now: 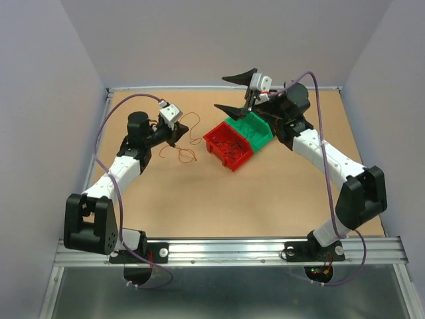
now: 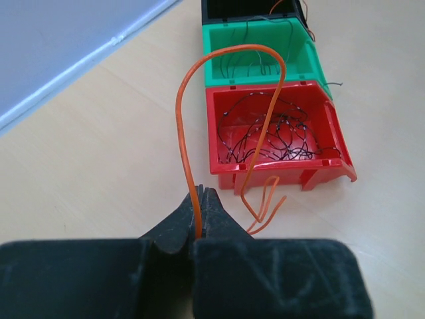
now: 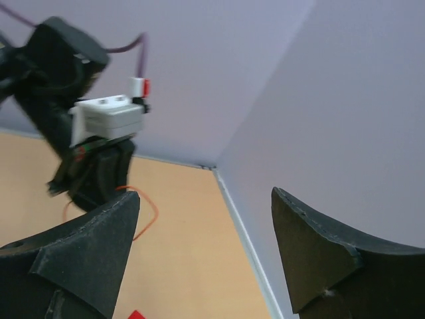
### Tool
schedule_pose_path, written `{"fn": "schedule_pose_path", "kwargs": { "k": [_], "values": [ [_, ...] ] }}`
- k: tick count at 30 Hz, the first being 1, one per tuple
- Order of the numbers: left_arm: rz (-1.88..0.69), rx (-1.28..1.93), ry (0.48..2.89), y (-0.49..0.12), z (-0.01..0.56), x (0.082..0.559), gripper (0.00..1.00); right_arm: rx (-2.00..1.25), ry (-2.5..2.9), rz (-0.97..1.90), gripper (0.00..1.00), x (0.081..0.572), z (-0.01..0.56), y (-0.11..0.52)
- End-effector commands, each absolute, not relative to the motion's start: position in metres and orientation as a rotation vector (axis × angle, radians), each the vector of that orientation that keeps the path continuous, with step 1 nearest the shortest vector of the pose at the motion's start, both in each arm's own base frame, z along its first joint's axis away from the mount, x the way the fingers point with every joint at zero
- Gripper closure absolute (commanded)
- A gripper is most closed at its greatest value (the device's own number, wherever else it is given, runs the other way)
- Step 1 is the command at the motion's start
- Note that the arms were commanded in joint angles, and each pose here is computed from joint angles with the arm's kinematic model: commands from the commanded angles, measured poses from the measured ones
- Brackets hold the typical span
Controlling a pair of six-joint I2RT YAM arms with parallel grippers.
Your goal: Untangle the cables
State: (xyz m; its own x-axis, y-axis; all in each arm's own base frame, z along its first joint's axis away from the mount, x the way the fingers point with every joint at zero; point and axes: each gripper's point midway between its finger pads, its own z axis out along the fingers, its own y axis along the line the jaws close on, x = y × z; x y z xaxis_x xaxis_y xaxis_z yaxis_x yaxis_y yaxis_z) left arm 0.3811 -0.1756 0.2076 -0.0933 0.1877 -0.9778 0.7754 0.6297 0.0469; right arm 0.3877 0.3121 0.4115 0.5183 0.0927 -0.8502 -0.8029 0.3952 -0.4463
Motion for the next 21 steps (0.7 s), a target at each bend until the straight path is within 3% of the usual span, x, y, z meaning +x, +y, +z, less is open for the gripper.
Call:
{"fn": "schedule_pose_path", "kwargs": {
  "k": [1,6,21],
  "values": [
    [-0.548,0.844,1.465,-0.177,0.252,0.368,1.0,-1.311,0.721,0.738,0.16,0.333,0.387,0.336],
    [-0.513,0.817,1.429,-0.171,0.264,0.361,1.0,-1.492,0.725,0.761,0.16,0.309,0.341,0.37],
    [-0.411,0.691,1.353,-0.149,0.3,0.35,1.0,-1.6,0.813,0.893,0.13,0.296,0.258,0.465]
  ]
}}
